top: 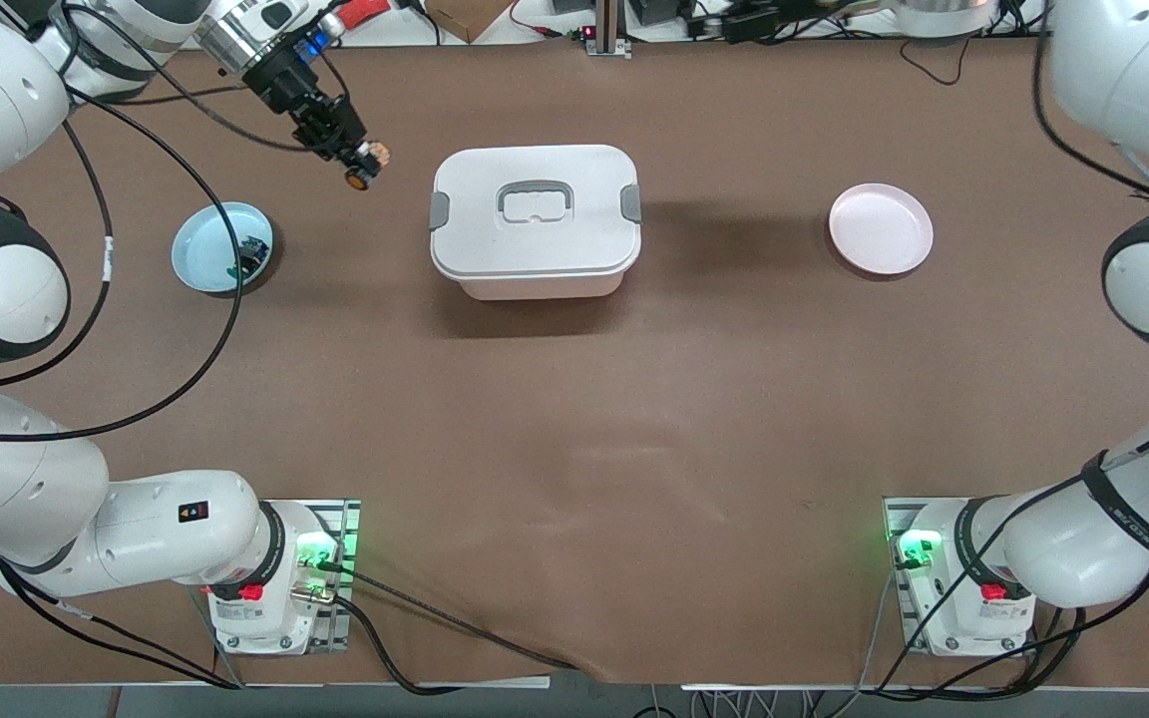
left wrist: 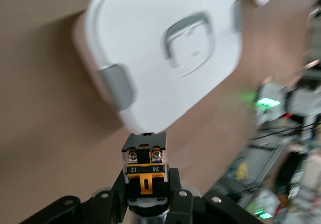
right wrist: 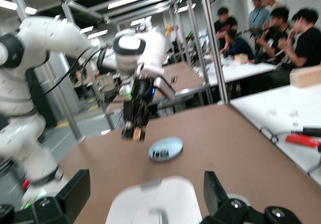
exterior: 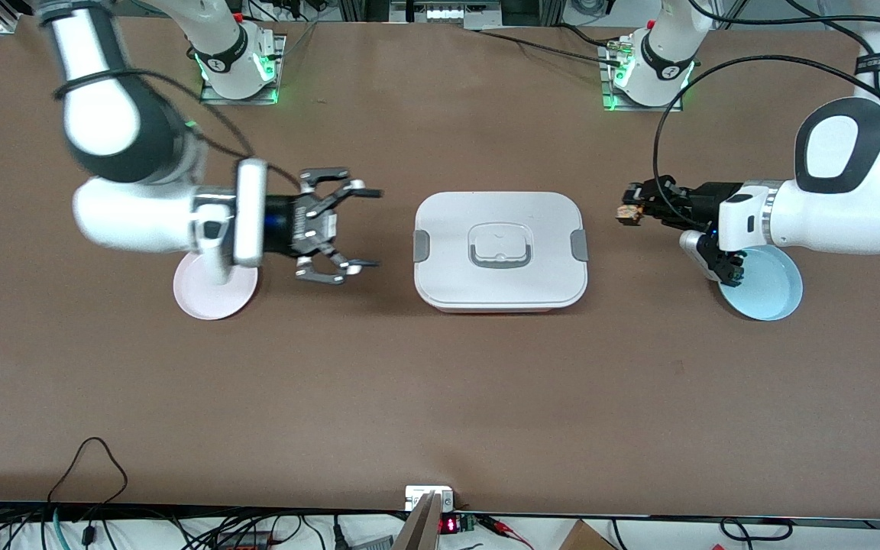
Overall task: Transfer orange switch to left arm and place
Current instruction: 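Carry the switch to the blue plate while the right gripper withdraws, then lower the switch onto the blue plate and open the left gripper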
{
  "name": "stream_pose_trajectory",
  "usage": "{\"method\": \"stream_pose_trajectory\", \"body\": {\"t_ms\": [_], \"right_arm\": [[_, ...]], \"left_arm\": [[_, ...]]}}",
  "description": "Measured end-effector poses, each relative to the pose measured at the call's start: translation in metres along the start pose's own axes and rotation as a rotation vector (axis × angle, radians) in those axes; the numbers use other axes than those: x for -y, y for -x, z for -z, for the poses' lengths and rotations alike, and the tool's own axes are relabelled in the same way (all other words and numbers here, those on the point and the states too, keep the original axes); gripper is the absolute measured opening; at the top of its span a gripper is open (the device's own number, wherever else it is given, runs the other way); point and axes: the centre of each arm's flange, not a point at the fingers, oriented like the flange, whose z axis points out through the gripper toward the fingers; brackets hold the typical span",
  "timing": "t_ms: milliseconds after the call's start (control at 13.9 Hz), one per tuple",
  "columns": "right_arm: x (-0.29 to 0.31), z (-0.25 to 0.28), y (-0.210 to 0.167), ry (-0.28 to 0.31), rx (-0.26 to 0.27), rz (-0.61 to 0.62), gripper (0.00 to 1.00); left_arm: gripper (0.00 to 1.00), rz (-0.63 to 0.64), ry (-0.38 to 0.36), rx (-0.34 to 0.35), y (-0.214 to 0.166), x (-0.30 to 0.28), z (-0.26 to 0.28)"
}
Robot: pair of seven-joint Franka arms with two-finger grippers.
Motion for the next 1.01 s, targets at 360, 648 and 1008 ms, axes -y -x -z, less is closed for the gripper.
{"method": "stream_pose_trajectory", "body": {"t_ms": [360, 648, 1008], "right_arm": [[0.001, 0.161, 0.023, 0.055, 0.371, -0.193, 1.00], [0.040, 0.231, -0.023, 0.191, 0.669, -0.326, 1.00], [0.050, 0.217, -0.052, 0.415, 0.964, -0.498, 1.00]], "left_arm": [[0.34, -0.209, -0.444, 0.192, 0.016, 0.043, 0.032], [0.34, -0.383, -0.599, 0.295, 0.031, 0.079, 0.060], [0.34, -0.631, -0.655, 0.362, 0.060, 0.151, 0.059]]}}
